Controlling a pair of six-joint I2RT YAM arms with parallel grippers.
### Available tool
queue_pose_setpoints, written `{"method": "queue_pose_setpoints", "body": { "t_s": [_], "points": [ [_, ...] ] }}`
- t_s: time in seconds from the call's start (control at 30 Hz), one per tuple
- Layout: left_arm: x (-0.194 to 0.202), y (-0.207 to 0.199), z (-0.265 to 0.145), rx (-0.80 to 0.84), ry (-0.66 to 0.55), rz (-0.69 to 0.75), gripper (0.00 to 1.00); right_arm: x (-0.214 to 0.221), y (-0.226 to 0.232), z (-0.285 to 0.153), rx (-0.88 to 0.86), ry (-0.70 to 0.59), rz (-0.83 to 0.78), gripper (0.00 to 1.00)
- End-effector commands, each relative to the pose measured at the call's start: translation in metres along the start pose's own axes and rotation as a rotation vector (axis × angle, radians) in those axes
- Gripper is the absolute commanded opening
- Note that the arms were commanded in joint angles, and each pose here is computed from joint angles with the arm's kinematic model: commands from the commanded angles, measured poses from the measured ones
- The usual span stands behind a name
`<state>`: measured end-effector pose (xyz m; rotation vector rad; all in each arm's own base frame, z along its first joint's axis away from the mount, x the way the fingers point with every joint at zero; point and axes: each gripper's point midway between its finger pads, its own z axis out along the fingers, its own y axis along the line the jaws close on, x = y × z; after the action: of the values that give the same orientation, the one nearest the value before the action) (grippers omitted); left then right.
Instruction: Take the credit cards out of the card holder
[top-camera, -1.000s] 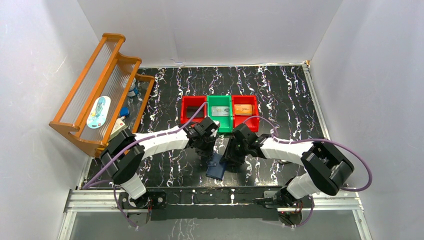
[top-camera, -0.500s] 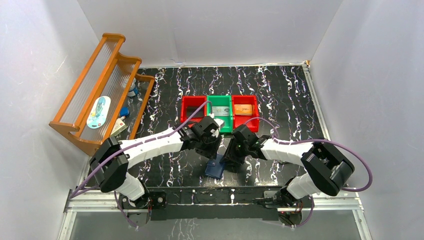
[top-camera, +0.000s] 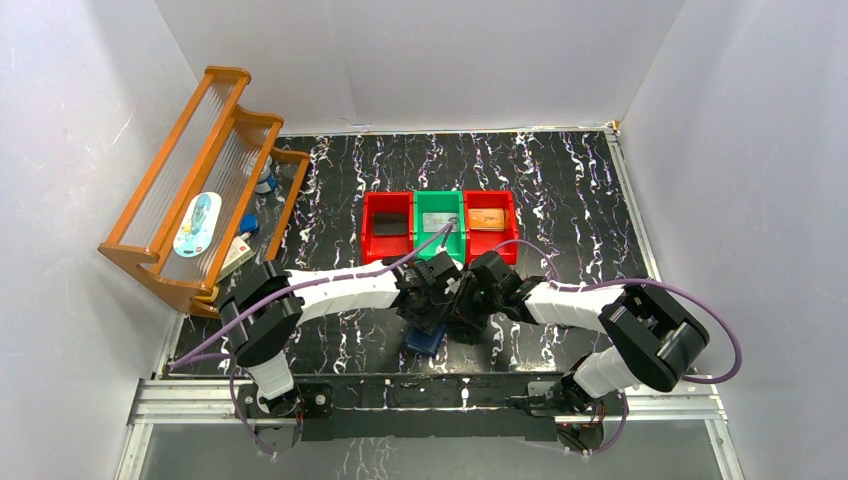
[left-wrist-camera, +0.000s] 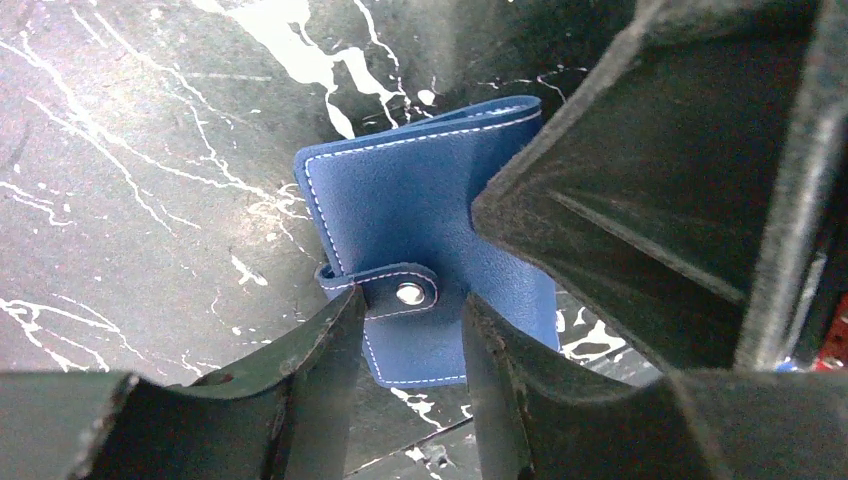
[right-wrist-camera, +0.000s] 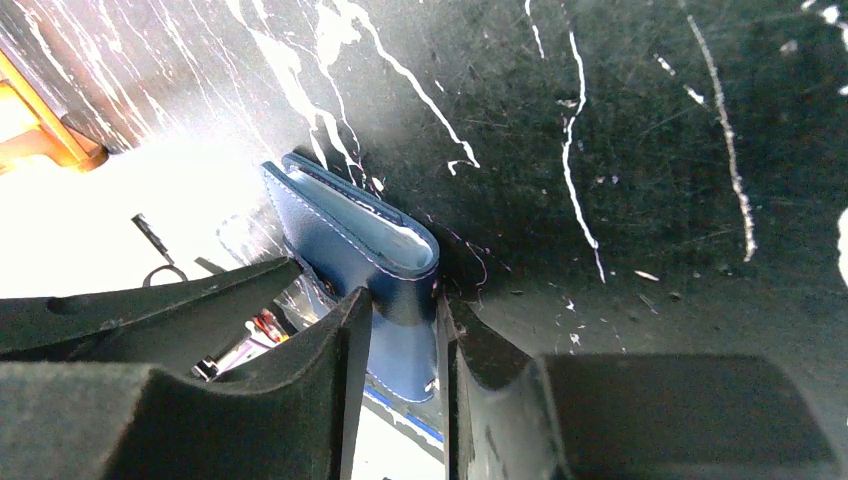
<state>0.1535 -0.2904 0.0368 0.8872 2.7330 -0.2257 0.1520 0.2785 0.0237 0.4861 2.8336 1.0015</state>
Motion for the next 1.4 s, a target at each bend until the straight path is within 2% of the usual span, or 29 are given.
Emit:
{"method": "queue_pose_setpoints", "body": {
  "t_s": [0.0,0.13,0.37,0.6,0.7,0.87,0.93,1.37],
  "points": [
    [0.005,0.021,0.011,-0.136,-0.009,-0.039,0.41,0.002,-0.042,0.007,0.128,-0.008,0.026,0.38],
    [0.017,0.034,0.022,-0.202,0.001,-0.069,0.41,0.003,-0.043,0.007,0.126,-0.006,0.028,0.38],
    [0.021,0.05,0.019,-0.277,-0.03,-0.106,0.2,0.002,-0.048,0.006,0.136,-0.014,0.036,0.38],
    [0.011,0.051,0.008,-0.277,-0.089,-0.129,0.14,0.001,-0.051,0.005,0.152,-0.018,0.042,0.38],
    [0.011,0.054,0.002,-0.287,-0.107,-0.15,0.15,0.0,-0.051,0.004,0.152,-0.023,0.041,0.38],
    [0.008,0.059,-0.016,-0.27,-0.165,-0.193,0.3,-0.002,-0.048,0.002,0.15,-0.035,0.034,0.38],
    [0.009,0.061,-0.018,-0.273,-0.169,-0.2,0.33,-0.003,-0.046,0.002,0.144,-0.037,0.031,0.38],
    [0.008,0.057,-0.011,-0.229,-0.167,-0.23,0.32,-0.003,-0.041,0.001,0.125,-0.031,0.02,0.39]
  ]
}}
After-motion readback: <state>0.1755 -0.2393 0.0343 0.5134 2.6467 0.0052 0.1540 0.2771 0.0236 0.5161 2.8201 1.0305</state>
